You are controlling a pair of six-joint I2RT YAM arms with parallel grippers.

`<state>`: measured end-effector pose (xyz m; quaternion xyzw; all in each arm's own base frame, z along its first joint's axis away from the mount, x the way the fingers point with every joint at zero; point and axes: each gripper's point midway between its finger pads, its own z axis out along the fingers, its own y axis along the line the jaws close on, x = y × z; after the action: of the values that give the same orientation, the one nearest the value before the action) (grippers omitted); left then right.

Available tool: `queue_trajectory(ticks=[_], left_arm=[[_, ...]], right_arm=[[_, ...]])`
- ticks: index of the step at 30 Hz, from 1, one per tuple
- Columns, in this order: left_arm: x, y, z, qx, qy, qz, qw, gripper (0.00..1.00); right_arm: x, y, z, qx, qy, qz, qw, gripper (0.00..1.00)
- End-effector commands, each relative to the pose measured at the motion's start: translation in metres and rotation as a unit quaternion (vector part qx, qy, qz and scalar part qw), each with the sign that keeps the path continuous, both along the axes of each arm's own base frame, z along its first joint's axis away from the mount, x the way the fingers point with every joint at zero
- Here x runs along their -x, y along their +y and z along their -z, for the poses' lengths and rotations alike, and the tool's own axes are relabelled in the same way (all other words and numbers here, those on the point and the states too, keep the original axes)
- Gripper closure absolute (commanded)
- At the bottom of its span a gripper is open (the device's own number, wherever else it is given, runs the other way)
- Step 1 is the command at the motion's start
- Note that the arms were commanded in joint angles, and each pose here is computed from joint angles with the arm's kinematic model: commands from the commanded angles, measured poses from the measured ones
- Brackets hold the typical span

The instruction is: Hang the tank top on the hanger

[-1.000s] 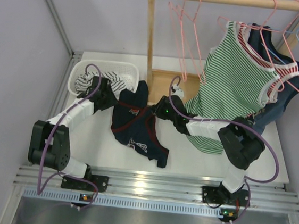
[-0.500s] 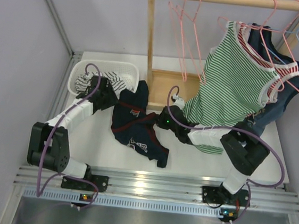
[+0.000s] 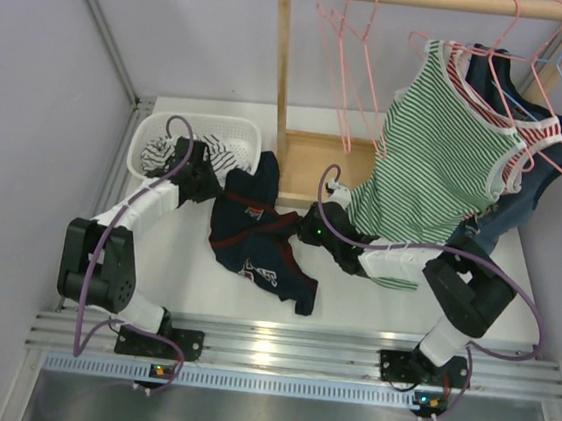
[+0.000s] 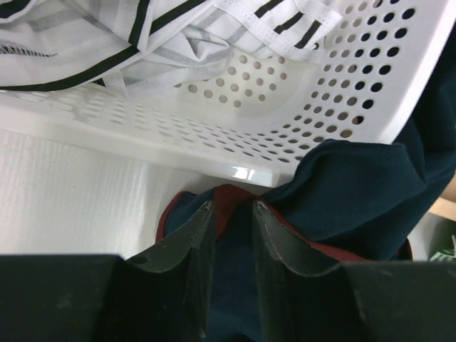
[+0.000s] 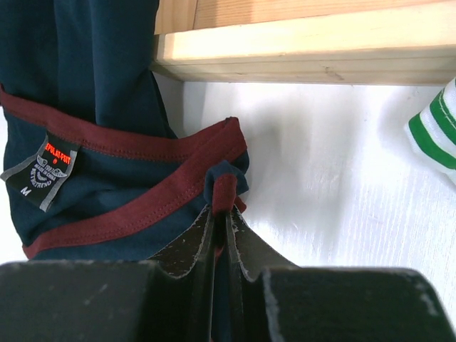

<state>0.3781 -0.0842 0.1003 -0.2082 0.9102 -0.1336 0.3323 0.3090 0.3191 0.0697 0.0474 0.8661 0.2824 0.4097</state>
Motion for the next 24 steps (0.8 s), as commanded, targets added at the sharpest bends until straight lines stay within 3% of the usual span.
queue_trajectory(ticks=[1, 7, 16, 24], left_arm=[[-0.003, 0.010, -0.004, -0.026, 0.006, -0.005, 1.000, 0.68], [0.003, 0.016, 0.002, -0.048, 0.020, -0.002, 0.999, 0.69], [-0.008, 0.010, -0.004, -0.041, -0.001, 0.018, 0.999, 0.59], [-0.010, 0.021, 0.014, -0.072, 0.027, -0.001, 0.997, 0.75]], right_arm=[[-0.001, 0.003, -0.018, -0.009, -0.030, 0.000, 1.000, 0.92], [-0.002, 0.008, -0.017, -0.013, -0.027, -0.004, 1.000, 0.92], [-0.003, 0.011, -0.018, -0.015, -0.026, -0.007, 1.000, 0.92], [-0.002, 0.012, -0.022, -0.017, -0.027, -0.010, 0.999, 0.93]])
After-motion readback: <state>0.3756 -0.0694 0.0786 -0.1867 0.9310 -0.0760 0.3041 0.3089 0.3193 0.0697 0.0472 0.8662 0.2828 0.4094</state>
